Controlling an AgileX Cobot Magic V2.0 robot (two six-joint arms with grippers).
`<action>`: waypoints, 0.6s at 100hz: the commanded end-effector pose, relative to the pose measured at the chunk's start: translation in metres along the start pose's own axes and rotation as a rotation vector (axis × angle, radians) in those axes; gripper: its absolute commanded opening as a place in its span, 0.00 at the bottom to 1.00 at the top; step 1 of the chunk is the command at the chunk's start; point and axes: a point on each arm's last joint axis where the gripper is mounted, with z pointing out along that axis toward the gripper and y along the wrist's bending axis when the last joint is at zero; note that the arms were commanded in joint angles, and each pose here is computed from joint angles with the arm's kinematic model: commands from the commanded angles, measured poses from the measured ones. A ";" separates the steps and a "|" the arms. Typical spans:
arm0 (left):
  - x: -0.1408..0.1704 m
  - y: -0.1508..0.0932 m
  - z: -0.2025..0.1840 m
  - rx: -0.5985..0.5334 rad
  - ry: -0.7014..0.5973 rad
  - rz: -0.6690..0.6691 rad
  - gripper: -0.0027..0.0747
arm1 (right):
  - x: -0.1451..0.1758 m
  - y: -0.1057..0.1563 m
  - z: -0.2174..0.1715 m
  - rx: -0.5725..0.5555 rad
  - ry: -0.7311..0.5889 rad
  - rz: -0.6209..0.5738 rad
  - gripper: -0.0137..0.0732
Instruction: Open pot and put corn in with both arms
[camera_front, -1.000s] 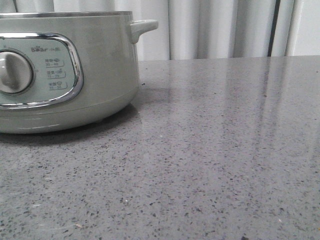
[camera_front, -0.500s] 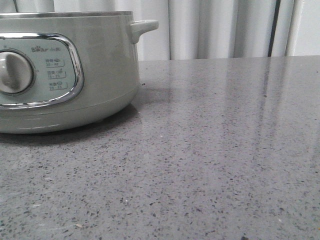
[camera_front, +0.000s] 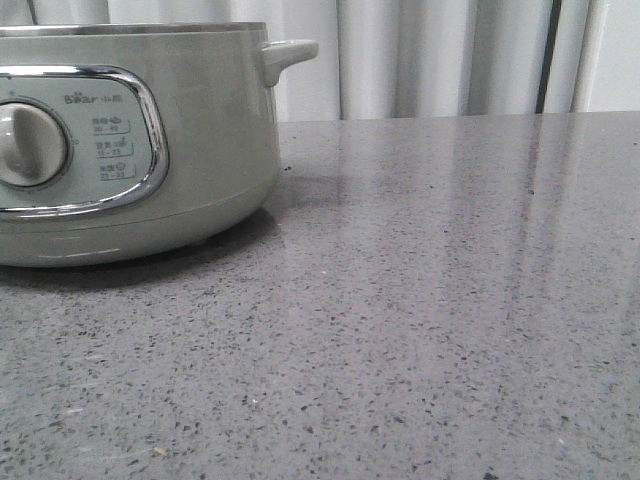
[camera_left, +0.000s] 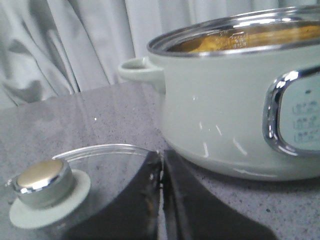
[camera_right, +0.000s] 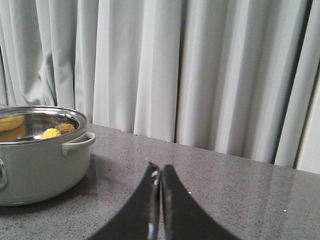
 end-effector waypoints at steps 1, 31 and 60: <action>0.004 -0.001 0.000 0.002 -0.075 -0.070 0.01 | -0.012 -0.001 -0.003 -0.002 -0.093 -0.020 0.11; 0.040 -0.005 -0.003 0.014 0.178 -0.146 0.01 | -0.012 -0.001 -0.003 -0.002 -0.093 -0.020 0.11; 0.039 -0.005 -0.004 0.012 0.158 -0.146 0.01 | -0.012 -0.001 -0.003 -0.002 -0.093 -0.020 0.11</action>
